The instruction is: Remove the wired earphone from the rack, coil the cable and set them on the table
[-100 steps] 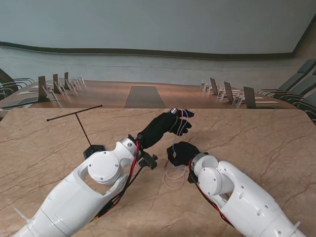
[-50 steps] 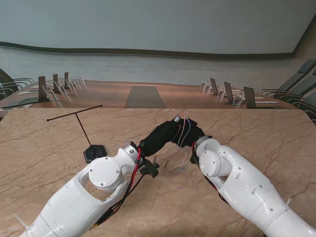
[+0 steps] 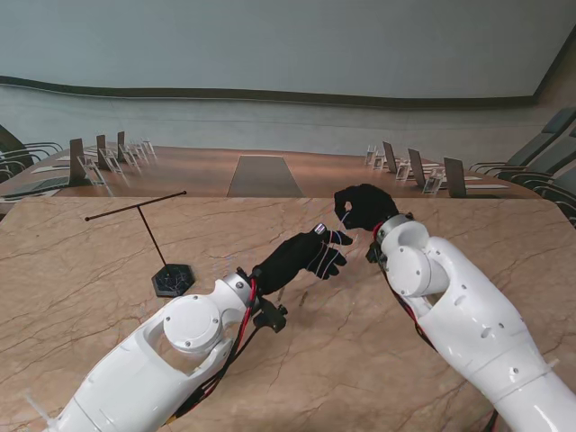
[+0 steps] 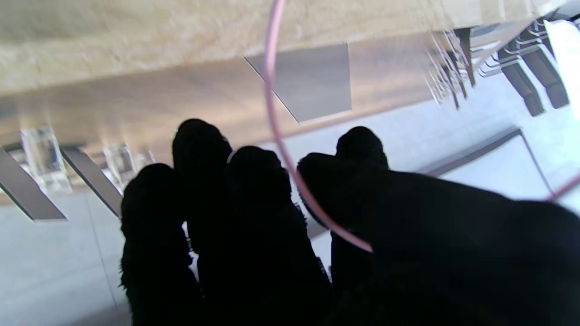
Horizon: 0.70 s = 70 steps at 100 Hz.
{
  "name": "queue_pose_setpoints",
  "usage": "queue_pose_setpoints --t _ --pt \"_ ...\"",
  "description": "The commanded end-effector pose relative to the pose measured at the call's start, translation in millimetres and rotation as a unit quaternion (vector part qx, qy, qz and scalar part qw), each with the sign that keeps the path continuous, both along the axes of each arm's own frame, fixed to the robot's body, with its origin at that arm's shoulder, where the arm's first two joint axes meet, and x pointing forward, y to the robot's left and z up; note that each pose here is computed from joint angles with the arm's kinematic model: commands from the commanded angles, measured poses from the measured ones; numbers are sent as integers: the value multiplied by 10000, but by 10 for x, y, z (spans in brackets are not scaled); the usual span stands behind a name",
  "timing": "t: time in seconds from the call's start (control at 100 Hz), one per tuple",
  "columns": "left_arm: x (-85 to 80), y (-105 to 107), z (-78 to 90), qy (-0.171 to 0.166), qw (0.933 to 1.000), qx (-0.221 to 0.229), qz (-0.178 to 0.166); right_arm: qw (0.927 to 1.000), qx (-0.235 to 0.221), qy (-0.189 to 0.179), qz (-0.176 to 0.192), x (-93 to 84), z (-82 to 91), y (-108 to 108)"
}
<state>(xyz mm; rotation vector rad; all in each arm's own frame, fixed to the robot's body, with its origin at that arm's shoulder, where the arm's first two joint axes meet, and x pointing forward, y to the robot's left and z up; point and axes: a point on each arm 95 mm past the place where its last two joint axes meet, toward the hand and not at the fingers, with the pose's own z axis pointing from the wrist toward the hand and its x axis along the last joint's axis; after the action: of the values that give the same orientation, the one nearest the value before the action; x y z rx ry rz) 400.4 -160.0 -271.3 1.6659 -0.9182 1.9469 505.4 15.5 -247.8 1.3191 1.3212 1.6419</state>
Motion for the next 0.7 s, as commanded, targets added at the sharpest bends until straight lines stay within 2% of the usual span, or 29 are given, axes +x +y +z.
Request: queue_pose_setpoints --t 0.0,0.18,0.27,0.69 --pt "-13 -6 -80 105 9999 64 13 9994 51 -289 168 -33 203 49" --pt "5 -16 -116 115 9998 177 27 9968 -21 -631 499 -190 461 73" --pt "17 -24 -124 136 9997 203 26 9953 -109 -683 684 -300 549 95" --pt "141 -10 -124 95 9994 288 166 9874 -228 -721 1393 -853 694 172"
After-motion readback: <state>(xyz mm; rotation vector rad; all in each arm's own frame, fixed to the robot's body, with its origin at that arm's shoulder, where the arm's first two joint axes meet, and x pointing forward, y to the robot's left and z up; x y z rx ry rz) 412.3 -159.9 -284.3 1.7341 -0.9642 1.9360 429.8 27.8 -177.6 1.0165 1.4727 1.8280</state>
